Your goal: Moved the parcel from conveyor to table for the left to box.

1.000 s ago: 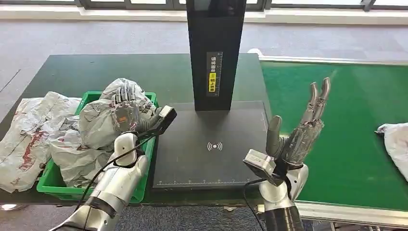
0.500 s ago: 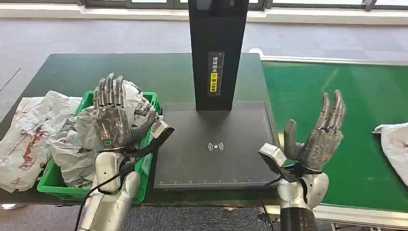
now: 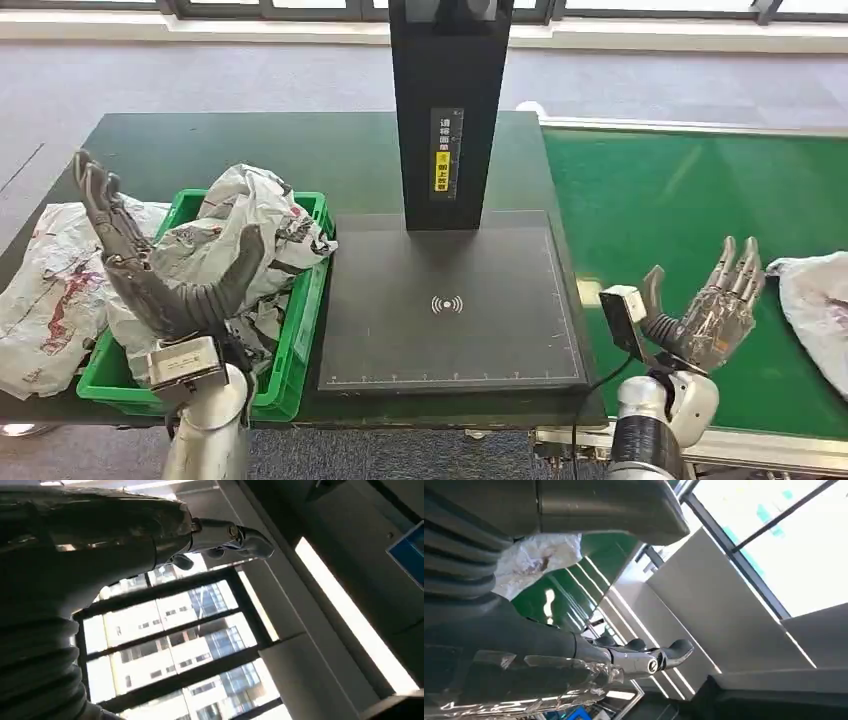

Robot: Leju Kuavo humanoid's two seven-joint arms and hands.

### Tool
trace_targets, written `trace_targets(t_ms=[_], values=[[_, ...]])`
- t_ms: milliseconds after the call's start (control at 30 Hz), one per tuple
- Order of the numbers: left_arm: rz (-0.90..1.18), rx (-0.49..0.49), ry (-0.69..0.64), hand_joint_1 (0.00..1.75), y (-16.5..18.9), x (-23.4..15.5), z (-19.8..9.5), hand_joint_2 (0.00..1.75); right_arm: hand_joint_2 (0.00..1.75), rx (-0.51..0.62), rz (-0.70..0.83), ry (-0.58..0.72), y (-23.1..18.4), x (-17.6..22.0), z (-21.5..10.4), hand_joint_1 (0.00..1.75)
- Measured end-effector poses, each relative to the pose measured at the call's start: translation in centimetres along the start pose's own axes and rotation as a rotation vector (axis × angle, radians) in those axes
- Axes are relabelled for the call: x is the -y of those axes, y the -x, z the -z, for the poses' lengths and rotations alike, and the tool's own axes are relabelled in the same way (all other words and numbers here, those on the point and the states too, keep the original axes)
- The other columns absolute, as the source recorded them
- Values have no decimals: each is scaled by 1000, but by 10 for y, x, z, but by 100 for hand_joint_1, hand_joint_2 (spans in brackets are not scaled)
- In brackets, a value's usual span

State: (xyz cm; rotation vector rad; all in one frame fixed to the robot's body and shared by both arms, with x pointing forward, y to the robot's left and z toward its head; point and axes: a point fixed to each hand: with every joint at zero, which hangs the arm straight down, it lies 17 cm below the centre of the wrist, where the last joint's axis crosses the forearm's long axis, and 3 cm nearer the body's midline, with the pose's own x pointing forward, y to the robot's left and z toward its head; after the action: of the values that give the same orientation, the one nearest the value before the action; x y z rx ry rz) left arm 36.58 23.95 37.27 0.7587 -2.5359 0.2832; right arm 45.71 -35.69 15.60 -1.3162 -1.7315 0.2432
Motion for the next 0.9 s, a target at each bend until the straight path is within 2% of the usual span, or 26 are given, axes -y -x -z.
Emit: trace_targets(t_ms=[100,467,567,633,733,833,900], values=[[-145,-50,34,0,0,17,-6,175,175,-22,3,-16,7,-6,-4,0],[-209,-70,71,0,-1,34,-12,175,175,-40,8,-36,13,-13,-8,0],[-360,-118,115,0,-1,46,-17,175,175,-67,29,-25,18,-12,-9,0],[-483,-144,172,0,-4,59,-24,175,175,-153,121,13,32,-11,-13,0],[-648,-183,262,0,-7,78,-37,175,175,-250,367,23,36,-21,-22,0],[-762,-224,337,0,-8,94,-54,175,175,-228,625,-61,2,-41,-32,0],[-817,-264,372,0,-5,103,-66,175,175,-158,827,-158,-42,-50,-40,0]])
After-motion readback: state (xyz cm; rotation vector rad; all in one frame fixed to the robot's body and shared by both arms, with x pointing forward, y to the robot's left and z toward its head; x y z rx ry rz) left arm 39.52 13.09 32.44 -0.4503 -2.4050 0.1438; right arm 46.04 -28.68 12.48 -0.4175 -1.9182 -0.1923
